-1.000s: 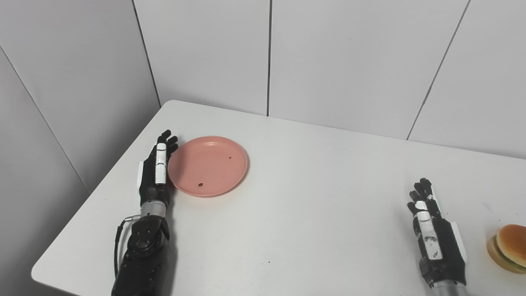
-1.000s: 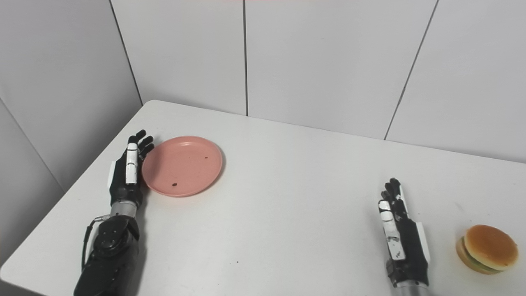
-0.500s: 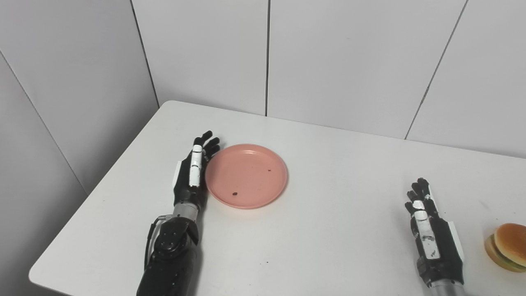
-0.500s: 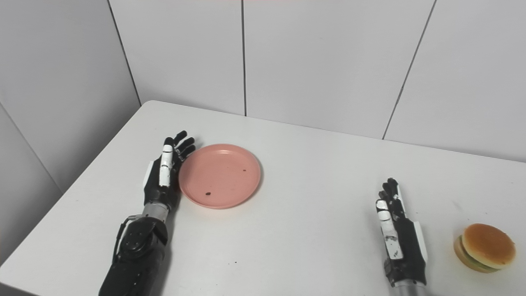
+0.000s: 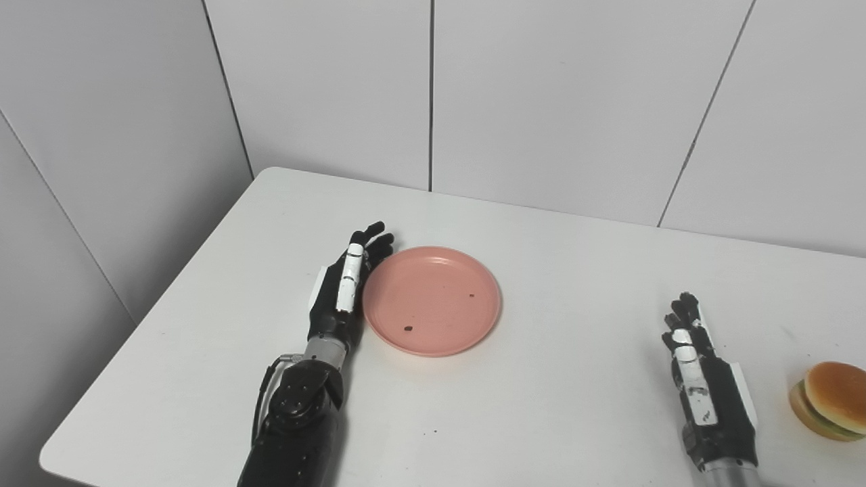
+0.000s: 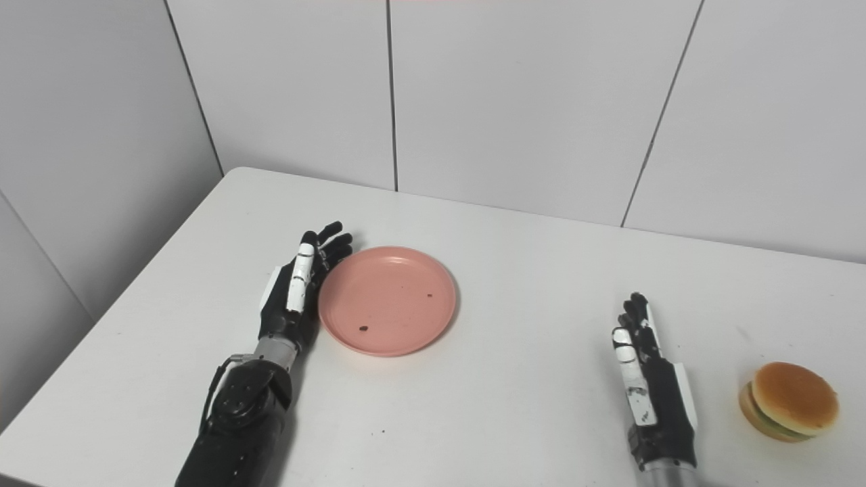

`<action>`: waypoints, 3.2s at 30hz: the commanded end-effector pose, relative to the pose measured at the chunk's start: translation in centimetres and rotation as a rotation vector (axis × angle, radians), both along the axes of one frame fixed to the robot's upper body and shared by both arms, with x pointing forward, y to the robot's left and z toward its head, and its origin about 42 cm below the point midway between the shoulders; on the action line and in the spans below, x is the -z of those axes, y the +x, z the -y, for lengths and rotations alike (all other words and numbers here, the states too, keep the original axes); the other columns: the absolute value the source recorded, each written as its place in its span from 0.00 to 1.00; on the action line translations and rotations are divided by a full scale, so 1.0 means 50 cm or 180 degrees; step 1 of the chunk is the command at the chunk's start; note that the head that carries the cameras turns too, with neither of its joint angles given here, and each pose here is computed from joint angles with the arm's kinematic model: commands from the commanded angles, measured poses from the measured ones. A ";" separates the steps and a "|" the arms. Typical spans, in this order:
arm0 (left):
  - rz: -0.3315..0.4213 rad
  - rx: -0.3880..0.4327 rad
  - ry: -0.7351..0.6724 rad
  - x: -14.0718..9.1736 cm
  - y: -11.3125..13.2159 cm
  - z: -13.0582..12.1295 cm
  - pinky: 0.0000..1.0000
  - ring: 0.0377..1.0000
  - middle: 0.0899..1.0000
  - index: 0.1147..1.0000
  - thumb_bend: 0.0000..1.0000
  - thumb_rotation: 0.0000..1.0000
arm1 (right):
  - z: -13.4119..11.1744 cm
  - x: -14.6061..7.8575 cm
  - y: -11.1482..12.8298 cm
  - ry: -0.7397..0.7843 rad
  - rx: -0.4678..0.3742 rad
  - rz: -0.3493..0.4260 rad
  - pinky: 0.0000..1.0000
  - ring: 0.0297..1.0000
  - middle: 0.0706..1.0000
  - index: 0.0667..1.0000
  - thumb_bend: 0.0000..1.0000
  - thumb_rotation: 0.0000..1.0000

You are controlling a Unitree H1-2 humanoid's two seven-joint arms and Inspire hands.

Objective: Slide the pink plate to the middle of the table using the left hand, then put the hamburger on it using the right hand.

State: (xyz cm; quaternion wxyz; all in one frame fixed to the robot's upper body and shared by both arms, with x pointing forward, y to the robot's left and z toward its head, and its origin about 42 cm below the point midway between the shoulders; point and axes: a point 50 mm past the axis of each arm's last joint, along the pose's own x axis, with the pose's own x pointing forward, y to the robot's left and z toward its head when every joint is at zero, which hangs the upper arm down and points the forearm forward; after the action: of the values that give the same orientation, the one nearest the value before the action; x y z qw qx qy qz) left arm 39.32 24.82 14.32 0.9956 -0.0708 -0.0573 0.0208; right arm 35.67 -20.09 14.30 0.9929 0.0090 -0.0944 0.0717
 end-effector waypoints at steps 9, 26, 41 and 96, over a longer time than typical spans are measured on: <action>-0.0159 0.0322 0.0085 0.038 -0.016 0.058 0.87 0.86 0.84 0.82 0.55 1.00 | -0.021 0.022 -0.012 0.0034 0.0027 -0.0019 1.00 0.98 0.99 1.00 0.50 0.84; -0.0242 0.0636 0.0288 0.055 -0.038 0.123 0.86 0.85 0.82 0.81 0.48 1.00 | -0.050 0.017 -0.011 0.0063 0.0078 -0.0030 1.00 0.99 0.99 1.00 0.57 0.82; -0.0378 0.0836 0.0200 0.075 -0.069 0.156 0.88 0.86 0.84 0.82 0.53 1.00 | -0.079 0.013 -0.008 -0.0004 0.0113 0.0030 1.00 0.97 0.97 0.99 0.58 0.86; -0.0260 0.1342 0.0425 0.123 -0.134 0.240 0.96 0.97 0.96 0.95 0.47 1.00 | -0.109 -0.005 -0.004 0.0167 0.0146 0.0191 0.97 0.97 0.97 0.99 0.58 0.85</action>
State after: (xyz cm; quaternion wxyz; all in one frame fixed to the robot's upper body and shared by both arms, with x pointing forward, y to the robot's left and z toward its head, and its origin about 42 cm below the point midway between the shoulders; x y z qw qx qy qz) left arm 35.54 13.72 12.66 0.9815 0.0046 -0.0651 -0.1800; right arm 35.59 -14.89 14.20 0.9935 0.0205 -0.1003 0.0497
